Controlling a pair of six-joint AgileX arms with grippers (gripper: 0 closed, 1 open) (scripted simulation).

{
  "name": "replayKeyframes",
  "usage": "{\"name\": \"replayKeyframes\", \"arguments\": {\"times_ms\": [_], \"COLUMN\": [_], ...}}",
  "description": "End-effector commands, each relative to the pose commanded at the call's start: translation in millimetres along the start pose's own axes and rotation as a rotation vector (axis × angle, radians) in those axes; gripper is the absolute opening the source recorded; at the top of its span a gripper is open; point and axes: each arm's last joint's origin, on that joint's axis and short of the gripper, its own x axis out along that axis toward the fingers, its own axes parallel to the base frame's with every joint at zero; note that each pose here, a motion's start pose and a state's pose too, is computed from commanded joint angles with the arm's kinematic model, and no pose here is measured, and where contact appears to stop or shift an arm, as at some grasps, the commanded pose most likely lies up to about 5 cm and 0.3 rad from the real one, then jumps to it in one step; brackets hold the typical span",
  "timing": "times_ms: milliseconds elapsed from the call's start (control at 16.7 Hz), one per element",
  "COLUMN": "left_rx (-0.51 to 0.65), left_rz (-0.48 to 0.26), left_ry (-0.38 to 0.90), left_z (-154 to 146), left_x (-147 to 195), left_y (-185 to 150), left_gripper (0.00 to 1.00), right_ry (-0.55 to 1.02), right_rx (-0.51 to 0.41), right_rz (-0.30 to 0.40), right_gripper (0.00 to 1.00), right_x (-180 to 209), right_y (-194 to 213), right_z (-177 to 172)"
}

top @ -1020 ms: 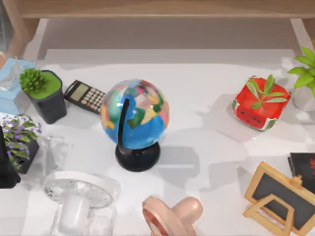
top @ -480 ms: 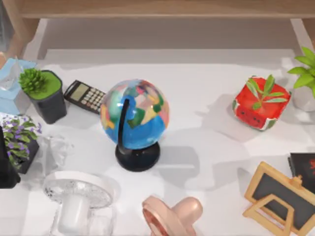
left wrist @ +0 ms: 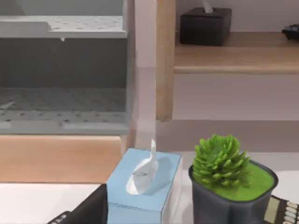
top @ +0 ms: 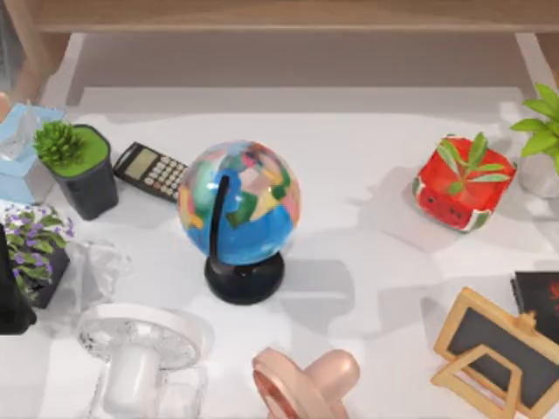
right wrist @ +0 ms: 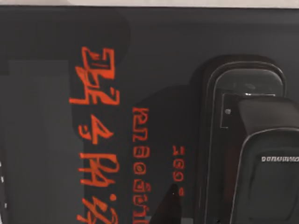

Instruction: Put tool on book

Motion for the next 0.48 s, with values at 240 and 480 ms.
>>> {"name": "replayKeyframes", "arguments": {"times_ms": [240,480], "left_rx": [0.000,0.000], "left_rz": [0.000,0.000], "left_ry": [0.000,0.000], "left_z": [0.0,0.0], "left_x": [0.0,0.0], "left_y": [0.0,0.0], "left_gripper": [1.00,1.00], "right_ry": [0.000,0.000], "right_rx": [0.000,0.000], "right_rz": [0.000,0.000], "right_gripper": [1.00,1.00], "right_x": [0.0,0.0], "right_y": [0.0,0.0], "right_z": [0.0,0.0]}}
